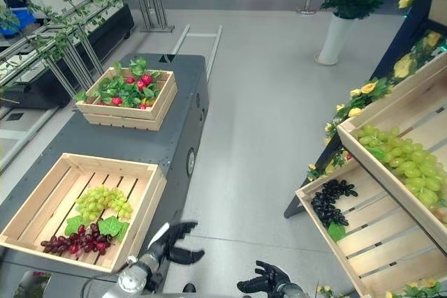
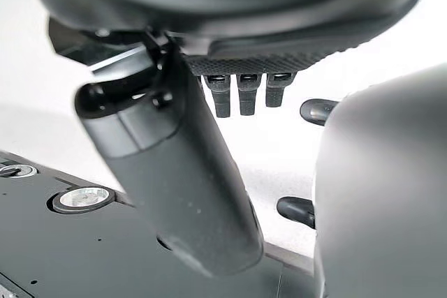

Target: Pick up the fruits from the basket on one side to the basket on the other side

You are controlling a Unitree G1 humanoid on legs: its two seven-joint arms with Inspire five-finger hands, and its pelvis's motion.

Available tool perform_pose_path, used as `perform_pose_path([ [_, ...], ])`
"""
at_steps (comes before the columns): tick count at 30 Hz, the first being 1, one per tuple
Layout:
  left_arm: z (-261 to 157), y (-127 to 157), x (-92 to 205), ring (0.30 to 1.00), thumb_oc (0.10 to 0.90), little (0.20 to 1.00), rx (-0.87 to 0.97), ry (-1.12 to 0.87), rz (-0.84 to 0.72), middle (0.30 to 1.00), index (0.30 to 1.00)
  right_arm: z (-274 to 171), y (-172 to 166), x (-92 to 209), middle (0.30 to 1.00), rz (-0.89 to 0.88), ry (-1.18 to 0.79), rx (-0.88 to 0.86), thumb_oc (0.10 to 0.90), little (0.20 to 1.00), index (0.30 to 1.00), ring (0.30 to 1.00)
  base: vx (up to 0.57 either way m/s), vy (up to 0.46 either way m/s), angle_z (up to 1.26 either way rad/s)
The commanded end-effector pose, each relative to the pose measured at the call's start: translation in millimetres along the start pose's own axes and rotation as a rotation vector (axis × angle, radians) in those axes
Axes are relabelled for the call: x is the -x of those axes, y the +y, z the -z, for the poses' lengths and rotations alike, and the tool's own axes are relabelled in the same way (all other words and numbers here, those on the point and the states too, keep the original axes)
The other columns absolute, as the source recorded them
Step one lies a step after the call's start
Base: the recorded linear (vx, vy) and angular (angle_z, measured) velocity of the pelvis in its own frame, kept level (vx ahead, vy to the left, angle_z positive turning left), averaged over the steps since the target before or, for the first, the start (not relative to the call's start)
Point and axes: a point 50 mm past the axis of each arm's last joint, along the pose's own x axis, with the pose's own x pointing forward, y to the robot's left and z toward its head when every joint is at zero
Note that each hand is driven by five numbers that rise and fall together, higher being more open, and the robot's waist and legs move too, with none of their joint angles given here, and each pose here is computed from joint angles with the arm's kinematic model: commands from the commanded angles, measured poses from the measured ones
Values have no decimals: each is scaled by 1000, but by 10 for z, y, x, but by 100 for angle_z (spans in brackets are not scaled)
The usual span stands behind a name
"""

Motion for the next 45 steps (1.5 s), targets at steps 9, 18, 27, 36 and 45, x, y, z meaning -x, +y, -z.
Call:
perform_pose_path([
  [9,-1224,1407,51,900,800,900,-328,-483,-581,900,900,-34,-182,73,900,30,-94,0,800,900,900,900,59,47,12],
  [18,-1176,1941,178,900,800,900,-618,-284,-765,900,900,75,-333,132,900,51,-48,81,800,900,900,900,26,90,6],
  [27,-1100,2279,210,900,800,900,-817,-111,-924,900,900,-314,-448,115,900,51,-157,133,800,900,900,900,-93,74,10],
  [36,-1488,2810,292,900,800,900,-980,14,-1025,900,900,-1053,-495,125,900,95,-364,131,800,900,900,900,-193,17,4],
  [45,-1612,3023,376,900,800,900,-1038,114,-1079,900,900,-1332,-695,216,900,153,-415,140,800,900,900,900,-58,70,-4],
])
